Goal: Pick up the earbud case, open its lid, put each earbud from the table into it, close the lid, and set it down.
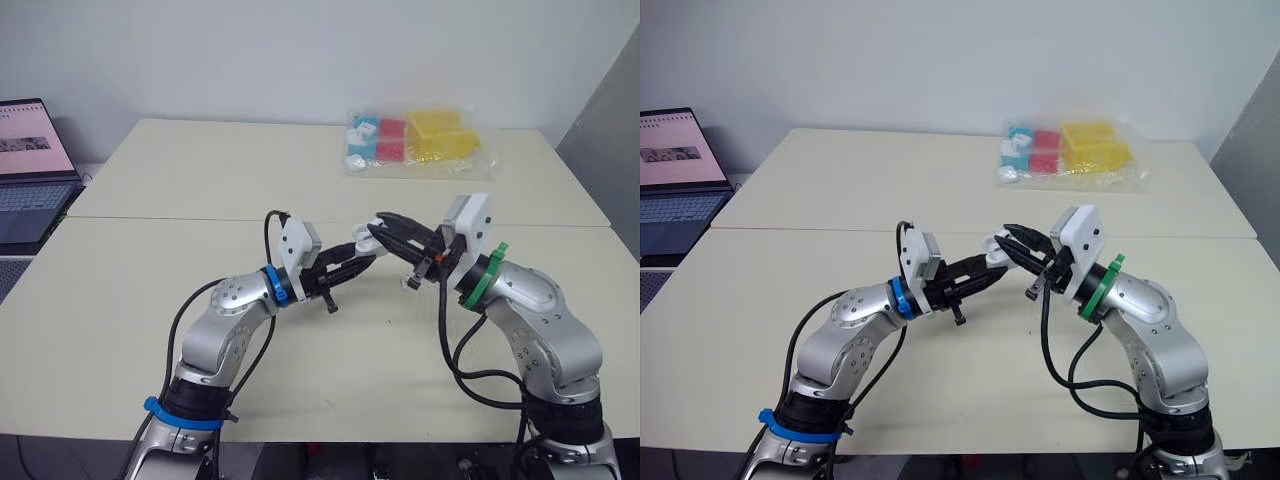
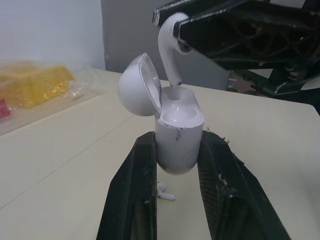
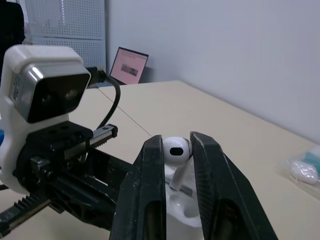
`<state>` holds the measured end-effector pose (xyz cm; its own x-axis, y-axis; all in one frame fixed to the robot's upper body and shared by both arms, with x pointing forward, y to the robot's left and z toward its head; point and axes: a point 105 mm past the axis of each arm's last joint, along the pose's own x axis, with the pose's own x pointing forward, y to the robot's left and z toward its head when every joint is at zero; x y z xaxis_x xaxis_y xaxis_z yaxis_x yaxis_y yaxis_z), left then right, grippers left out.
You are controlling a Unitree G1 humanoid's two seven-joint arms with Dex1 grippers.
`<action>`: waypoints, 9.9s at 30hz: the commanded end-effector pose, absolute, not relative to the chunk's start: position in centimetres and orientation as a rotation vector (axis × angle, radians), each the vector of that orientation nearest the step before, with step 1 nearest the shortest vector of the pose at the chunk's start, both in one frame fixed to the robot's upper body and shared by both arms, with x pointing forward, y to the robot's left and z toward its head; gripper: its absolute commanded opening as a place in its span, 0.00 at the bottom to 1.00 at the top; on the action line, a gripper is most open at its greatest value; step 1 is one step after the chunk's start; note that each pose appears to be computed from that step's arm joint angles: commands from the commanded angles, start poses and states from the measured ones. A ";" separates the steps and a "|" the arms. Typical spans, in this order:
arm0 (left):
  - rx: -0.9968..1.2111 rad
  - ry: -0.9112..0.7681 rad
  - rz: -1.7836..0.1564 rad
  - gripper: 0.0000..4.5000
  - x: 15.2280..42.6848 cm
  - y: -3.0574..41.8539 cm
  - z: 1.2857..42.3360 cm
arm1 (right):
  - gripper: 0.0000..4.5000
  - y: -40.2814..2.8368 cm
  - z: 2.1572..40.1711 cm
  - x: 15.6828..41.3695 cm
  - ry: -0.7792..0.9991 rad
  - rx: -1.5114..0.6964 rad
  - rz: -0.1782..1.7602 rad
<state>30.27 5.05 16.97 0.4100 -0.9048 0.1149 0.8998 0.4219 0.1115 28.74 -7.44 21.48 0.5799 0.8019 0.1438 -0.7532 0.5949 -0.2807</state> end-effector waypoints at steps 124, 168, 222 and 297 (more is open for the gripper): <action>0.221 -0.167 -1.092 0.17 29.0 7.7 15.3 | 0.10 -23.3 9.4 27.0 0.710 -1.102 1.458; 0.177 -0.171 -1.101 0.17 28.7 6.3 14.5 | 0.63 -22.3 10.5 26.3 0.941 -0.981 0.982; 0.097 -0.233 -1.105 0.17 29.8 5.5 17.3 | 0.09 -8.7 25.8 27.5 -0.197 -0.240 1.067; 0.099 -0.234 -1.112 0.17 30.1 5.8 18.4 | 0.79 -7.5 24.7 25.4 -0.334 -0.174 0.915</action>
